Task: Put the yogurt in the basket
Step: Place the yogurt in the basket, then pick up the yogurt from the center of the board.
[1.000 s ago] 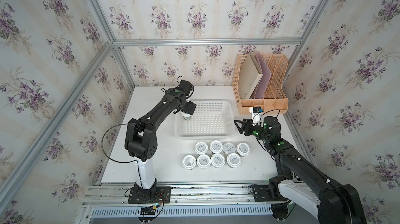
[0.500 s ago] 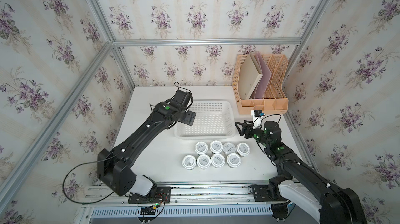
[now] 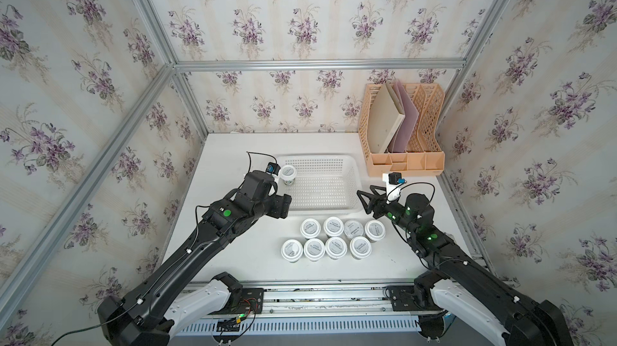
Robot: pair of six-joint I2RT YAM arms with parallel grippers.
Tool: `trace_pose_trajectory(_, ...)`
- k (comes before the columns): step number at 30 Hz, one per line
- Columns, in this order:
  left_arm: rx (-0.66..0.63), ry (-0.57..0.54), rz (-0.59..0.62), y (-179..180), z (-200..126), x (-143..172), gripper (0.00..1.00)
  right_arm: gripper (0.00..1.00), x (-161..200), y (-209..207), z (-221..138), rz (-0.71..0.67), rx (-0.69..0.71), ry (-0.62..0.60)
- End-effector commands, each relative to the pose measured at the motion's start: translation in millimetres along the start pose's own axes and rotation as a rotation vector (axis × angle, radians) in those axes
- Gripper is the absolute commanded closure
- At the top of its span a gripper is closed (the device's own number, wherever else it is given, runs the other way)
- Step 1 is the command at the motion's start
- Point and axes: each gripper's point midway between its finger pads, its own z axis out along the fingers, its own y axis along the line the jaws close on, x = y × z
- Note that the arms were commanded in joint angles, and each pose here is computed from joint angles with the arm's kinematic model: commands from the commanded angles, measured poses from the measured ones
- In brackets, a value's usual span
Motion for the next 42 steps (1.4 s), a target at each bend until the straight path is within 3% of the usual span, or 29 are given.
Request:
trace_pose_trajectory(1,0.021,0.030,0.000,-2,-6,14,0.17,0.29,-2,-4,-1,-0.010,0.029,-0.010)
trace_pose_trajectory(9,0.069,0.095,-0.023,-9,-11,59,0.27,0.31,4,3,6,-0.029,0.026,0.025)
trace_pose_trajectory(21,0.053,0.285,0.078,-29,-23,105,0.27,0.32,6,6,7,-0.042,0.036,0.035)
trace_pose_trajectory(42,0.065,0.412,0.130,-61,23,132,0.24,0.31,6,7,5,-0.042,0.035,0.034)
